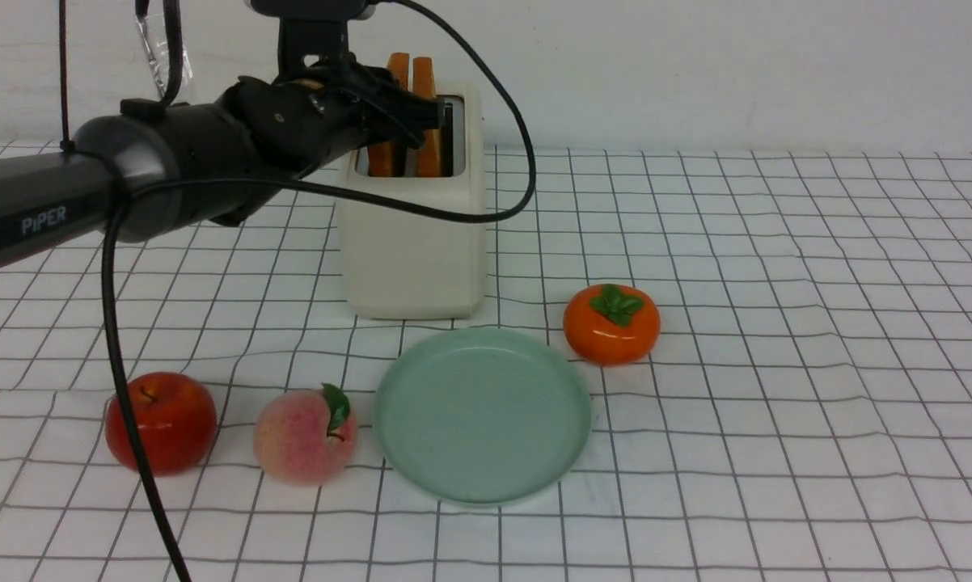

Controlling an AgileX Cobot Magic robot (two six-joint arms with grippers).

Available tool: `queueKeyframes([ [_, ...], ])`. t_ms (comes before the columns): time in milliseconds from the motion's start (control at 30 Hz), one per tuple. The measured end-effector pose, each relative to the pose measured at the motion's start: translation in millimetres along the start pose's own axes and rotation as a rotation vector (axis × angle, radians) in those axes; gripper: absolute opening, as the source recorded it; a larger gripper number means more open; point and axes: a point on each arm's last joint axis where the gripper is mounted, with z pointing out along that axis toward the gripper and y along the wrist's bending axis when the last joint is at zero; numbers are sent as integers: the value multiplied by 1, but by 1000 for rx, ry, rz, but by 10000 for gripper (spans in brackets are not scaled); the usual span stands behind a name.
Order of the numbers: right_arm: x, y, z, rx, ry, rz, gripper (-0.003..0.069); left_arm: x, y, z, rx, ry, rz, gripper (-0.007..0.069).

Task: Take toasted bread from bread machine on white checkered table place on plate.
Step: 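Reach for a toast slice standing in the toaster with the left gripper, then place the slice of bread on the plate with the left gripper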

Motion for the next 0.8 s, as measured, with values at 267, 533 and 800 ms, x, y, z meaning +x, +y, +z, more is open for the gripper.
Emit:
queueKeyframes([
  [267, -1, 0, 0, 0, -6, -1, 31, -14, 1, -8, -8, -41, -8, 84],
  [533, -3, 1, 0, -7, -28, -32, 31, -104, -2, -82, 51, -234, -32, 84],
  [800, -2, 2, 0, -23, -18, -47, 31, -127, -36, -174, 518, 101, -18, 84],
])
